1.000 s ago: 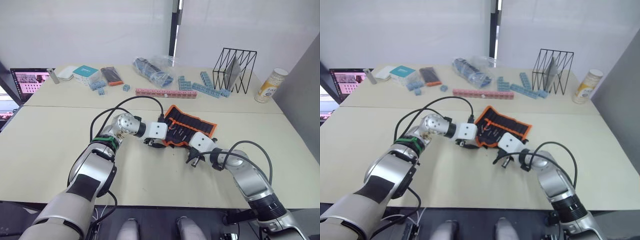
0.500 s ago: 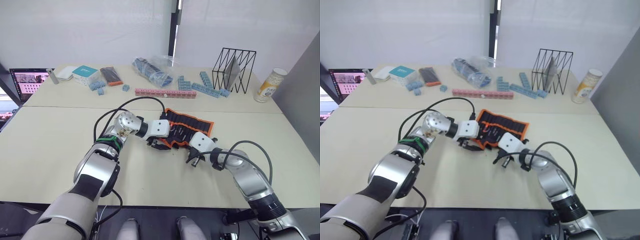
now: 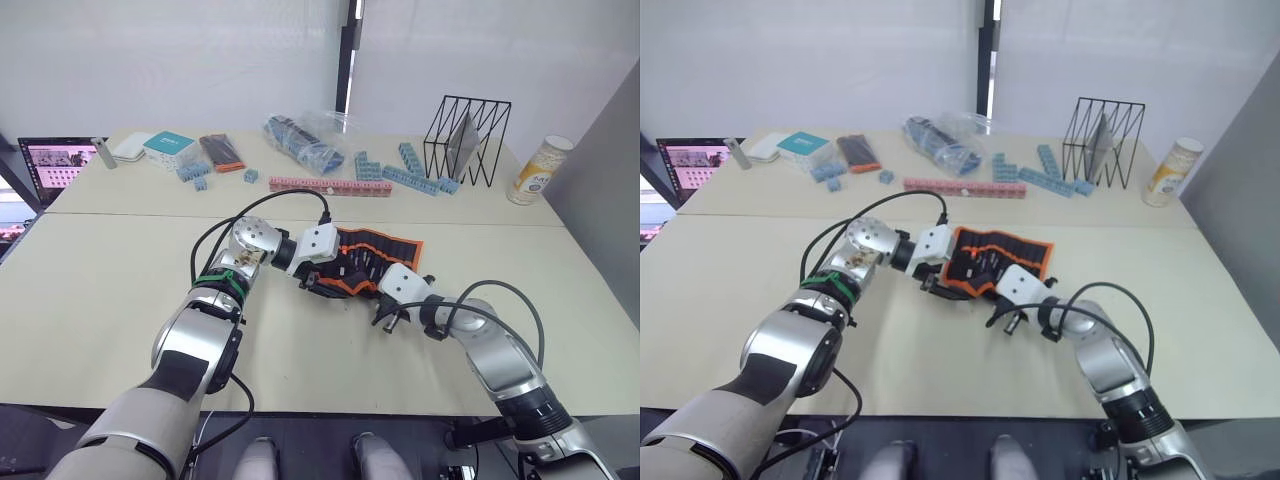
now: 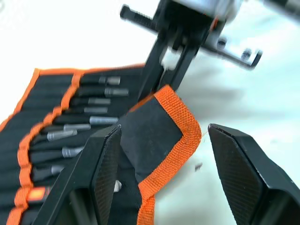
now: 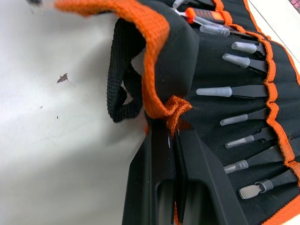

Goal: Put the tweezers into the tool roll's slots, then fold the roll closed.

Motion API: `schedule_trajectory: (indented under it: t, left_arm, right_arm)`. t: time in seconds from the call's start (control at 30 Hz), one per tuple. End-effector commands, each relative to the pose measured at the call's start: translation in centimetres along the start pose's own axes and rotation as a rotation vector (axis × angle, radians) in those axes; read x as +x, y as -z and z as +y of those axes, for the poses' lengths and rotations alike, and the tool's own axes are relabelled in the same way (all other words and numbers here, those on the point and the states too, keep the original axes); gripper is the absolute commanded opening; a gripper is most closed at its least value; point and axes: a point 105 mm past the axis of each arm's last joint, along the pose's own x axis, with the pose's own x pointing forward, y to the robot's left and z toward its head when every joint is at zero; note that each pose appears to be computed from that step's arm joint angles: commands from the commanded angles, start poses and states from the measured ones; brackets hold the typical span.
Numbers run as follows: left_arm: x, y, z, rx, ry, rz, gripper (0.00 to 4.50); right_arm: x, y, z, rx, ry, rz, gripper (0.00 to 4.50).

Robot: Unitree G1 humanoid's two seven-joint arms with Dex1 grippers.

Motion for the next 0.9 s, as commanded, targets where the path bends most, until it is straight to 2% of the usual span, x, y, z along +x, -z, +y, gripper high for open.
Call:
schedule_trajectory:
  t: [0.03, 0.2, 0.47, 0.67, 0.9]
  left_arm:
    - [-0.5, 0.0, 0.3, 0.013, -0.024, 0.013, 3.15]
    - [-2.0, 1.3, 0.5, 0.066, -0.059, 0.126, 3.15]
    - [-4.9, 2.0, 0.8, 0.167, -0.087, 0.250, 3.15]
    - [-4.0, 0.5, 0.3, 0.157, -0.063, 0.130, 3.15]
    - [-1.5, 0.8, -0.3, 0.178, -0.055, 0.120, 3.15]
  right_arm:
    - [-0.2, -0.6, -0.6, -0.025, 0.015, -0.018, 0.00]
    - [-0.2, -0.6, -0.5, -0.027, 0.009, -0.015, 0.00]
    - [0.0, -0.5, -0.3, -0.028, -0.001, -0.014, 0.00]
    - [0.2, -0.5, -0.1, -0.030, -0.007, -0.014, 0.00]
    - [0.2, -0.6, -0.1, -0.032, -0.008, -0.017, 0.00]
